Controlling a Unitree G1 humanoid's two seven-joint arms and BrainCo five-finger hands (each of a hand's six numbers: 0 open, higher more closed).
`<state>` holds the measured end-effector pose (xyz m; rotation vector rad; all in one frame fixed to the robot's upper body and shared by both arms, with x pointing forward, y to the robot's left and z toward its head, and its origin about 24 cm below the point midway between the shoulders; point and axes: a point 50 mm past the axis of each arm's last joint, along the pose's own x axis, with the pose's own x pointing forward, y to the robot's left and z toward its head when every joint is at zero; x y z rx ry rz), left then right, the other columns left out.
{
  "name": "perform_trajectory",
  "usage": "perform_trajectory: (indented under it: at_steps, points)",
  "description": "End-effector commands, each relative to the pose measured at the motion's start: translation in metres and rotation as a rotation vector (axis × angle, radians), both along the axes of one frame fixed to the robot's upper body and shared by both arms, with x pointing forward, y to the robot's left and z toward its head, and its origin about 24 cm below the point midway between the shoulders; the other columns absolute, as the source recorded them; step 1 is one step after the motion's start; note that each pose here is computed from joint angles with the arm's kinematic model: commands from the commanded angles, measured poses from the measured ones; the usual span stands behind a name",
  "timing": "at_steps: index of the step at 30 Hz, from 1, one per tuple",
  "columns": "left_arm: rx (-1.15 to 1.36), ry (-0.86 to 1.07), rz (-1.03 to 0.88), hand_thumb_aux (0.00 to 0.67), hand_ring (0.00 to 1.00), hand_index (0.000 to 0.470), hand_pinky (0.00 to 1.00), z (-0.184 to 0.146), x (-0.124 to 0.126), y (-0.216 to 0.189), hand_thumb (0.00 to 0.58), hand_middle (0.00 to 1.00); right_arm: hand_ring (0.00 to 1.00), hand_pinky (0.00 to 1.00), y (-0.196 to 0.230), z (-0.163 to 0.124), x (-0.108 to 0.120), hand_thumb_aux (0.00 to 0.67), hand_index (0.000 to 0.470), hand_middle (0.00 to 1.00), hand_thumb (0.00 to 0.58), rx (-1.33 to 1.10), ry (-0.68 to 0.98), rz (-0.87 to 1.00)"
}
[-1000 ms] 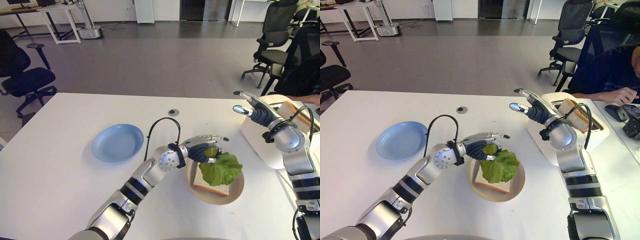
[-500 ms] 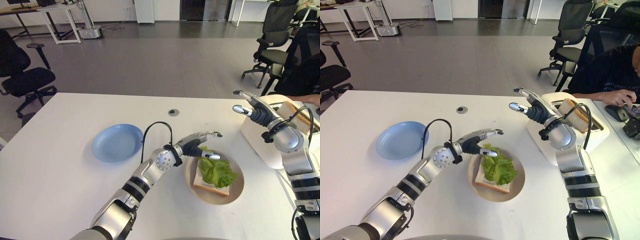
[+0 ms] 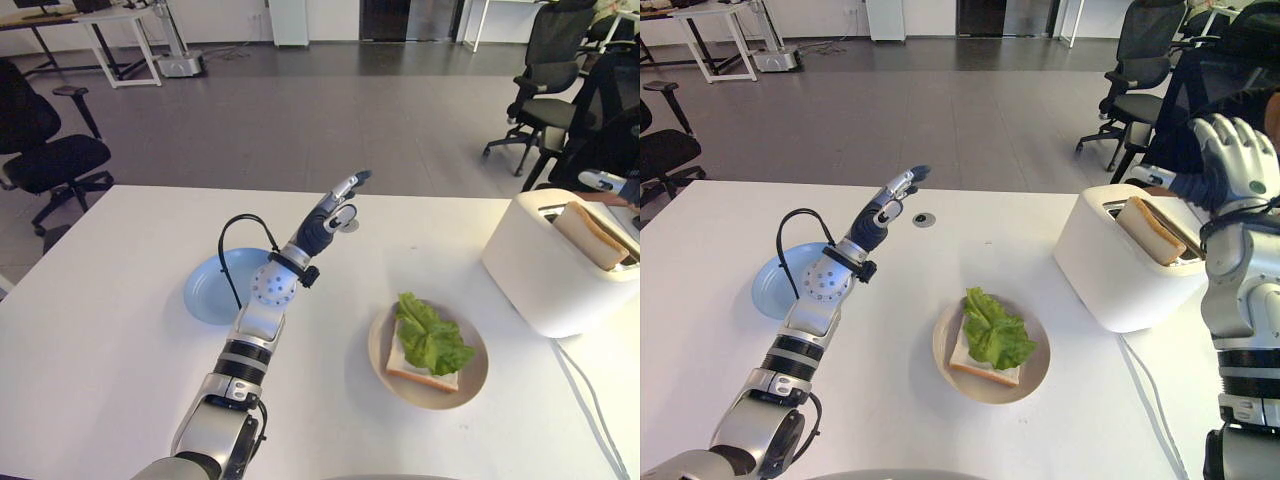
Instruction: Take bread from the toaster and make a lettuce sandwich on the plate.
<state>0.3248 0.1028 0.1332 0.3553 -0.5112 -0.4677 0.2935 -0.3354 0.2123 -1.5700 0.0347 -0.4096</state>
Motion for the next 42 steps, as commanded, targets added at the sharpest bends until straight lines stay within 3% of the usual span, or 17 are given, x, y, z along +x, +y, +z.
perform_trajectory:
  at_steps: [1, 3, 4, 5, 12, 16, 20, 23, 25, 29, 31, 42]
  points:
    - [0.010, 0.017, 0.009, 0.000, 0.00, 0.000, 0.00, -0.006, -0.003, 0.000, 0.000, 0.00, 0.00, 0.00, -0.003, -0.026, 0.003, 0.000, 0.000, 0.00, 0.000, 0.079, 0.146, -0.021]
    - [0.016, 0.015, 0.007, 0.000, 0.00, 0.000, 0.00, -0.006, -0.004, 0.001, 0.000, 0.00, 0.00, 0.00, -0.004, -0.035, 0.002, 0.000, 0.000, 0.00, 0.000, 0.121, 0.206, -0.021]
    - [0.017, 0.015, 0.009, 0.000, 0.00, 0.000, 0.00, -0.006, -0.004, 0.001, 0.000, 0.00, 0.00, 0.00, -0.003, -0.039, 0.002, 0.420, 0.295, 0.00, 0.500, 0.135, 0.225, -0.016]
    - [0.014, 0.016, 0.011, 0.000, 0.00, 0.000, 0.00, -0.006, -0.003, 0.002, 0.000, 0.00, 0.00, 0.00, -0.001, -0.041, 0.002, 0.670, 0.470, 0.00, 0.580, 0.151, 0.244, -0.009]
    - [0.027, 0.029, 0.027, 0.000, 0.00, 0.000, 0.00, -0.010, -0.002, 0.005, 0.000, 0.00, 0.00, 0.00, 0.012, -0.030, 0.009, 0.670, 0.470, 0.00, 0.580, 0.168, 0.172, 0.076]
    - [0.039, 0.034, 0.025, 0.000, 0.00, 0.000, 0.00, -0.014, -0.003, 0.005, 0.000, 0.00, 0.00, 0.00, 0.025, 0.012, 0.010, 0.670, 0.470, 0.00, 0.580, 0.115, -0.171, 0.176]
    - [0.040, 0.038, 0.022, 0.000, 0.00, 0.000, 0.00, -0.015, -0.003, 0.004, 0.000, 0.00, 0.00, 0.00, 0.041, 0.060, -0.004, 0.670, 0.470, 0.00, 0.580, 0.067, -0.542, 0.322]
    - [0.041, 0.040, 0.017, 0.000, 0.00, 0.000, 0.00, -0.016, -0.004, 0.002, 0.000, 0.00, 0.00, 0.00, 0.057, 0.078, -0.012, 0.670, 0.470, 0.00, 0.580, 0.144, -0.644, 0.491]
    - [0.029, 0.044, 0.011, 0.000, 0.00, 0.000, 0.00, -0.016, -0.005, 0.001, 0.000, 0.00, 0.00, 0.00, 0.070, 0.067, -0.004, 0.670, 0.470, 0.00, 0.580, 0.348, -0.503, 0.635]
    - [0.007, 0.054, 0.013, 0.000, 0.00, 0.000, 0.00, -0.017, -0.007, 0.004, 0.000, 0.00, 0.00, 0.00, 0.109, 0.005, 0.007, 0.670, 0.470, 0.00, 0.580, 0.599, 0.154, 0.864]
    - [0.008, 0.054, 0.017, 0.000, 0.00, 0.000, 0.00, -0.017, -0.008, 0.005, 0.000, 0.00, 0.00, 0.00, 0.117, -0.015, 0.002, 0.670, 0.470, 0.00, 0.580, 0.706, 0.368, 0.917]
    - [-0.009, 0.065, 0.007, 0.000, 0.00, 0.000, 0.00, -0.017, -0.011, 0.002, 0.000, 0.00, 0.00, 0.00, 0.154, -0.080, -0.022, 0.670, 0.470, 0.00, 0.580, 1.009, 0.839, 1.005]
